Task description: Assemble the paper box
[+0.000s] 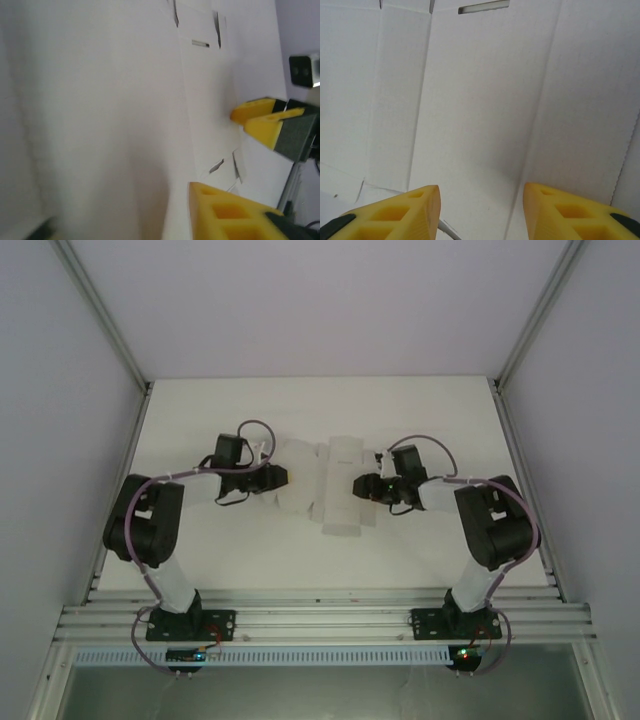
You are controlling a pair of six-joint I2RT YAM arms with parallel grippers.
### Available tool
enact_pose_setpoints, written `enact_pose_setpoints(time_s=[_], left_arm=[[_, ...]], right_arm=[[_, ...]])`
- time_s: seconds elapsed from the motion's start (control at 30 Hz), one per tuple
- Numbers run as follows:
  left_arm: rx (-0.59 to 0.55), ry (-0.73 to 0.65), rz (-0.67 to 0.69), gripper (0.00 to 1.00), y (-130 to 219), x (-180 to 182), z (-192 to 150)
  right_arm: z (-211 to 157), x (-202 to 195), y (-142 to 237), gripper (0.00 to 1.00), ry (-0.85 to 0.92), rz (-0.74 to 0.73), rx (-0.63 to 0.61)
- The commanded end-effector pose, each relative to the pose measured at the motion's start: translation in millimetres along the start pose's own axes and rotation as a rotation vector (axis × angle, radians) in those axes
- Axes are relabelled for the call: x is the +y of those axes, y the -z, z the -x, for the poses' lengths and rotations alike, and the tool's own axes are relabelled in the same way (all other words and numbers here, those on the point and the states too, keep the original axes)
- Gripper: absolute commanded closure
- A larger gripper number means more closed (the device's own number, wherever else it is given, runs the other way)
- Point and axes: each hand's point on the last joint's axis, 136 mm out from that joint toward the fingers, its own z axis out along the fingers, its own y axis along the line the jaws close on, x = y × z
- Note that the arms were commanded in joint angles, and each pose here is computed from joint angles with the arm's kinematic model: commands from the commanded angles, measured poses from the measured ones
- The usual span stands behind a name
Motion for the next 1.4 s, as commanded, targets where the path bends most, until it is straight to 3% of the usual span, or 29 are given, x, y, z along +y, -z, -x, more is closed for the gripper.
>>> enact_pose_setpoints(time_s=[0.0,0.37,0.6,0.77,0.93,1.03,1.2,1.37], left_arm=[[-0.048,-0.112,-0.077,1.0,14,-30,8],[-0.187,-0.423,-0.354,1.0,74,-135,2],[-0.309,-0.596,-0.458,1.0,124,-198,-11],[-0.399,-0.605,-0.422,1.0,148,-213,-12],[-0.415,-0.601,-0.451,1.0,161,-226,-17],[-0.42,-0.61,-0.46,1.0,164,-231,-18],[-0.437,-0.606,-0.441,1.0,165,-227,-18],[-0.455,-0.568,-0.388,1.0,160,-215,-13]], right_arm=[[-22,-10,13,0.47,-0.041,-0.021,0.047],[29,50,121,0.21,0.086,0.206,-0.259],[25,64,169,0.18,0.152,0.301,-0.359],[20,85,189,0.17,0.217,0.417,-0.426],[17,113,207,0.21,0.298,0.543,-0.47],[19,120,211,0.3,0.305,0.565,-0.471],[21,128,217,0.73,0.334,0.581,-0.483],[19,132,219,1.0,0.369,0.587,-0.487]])
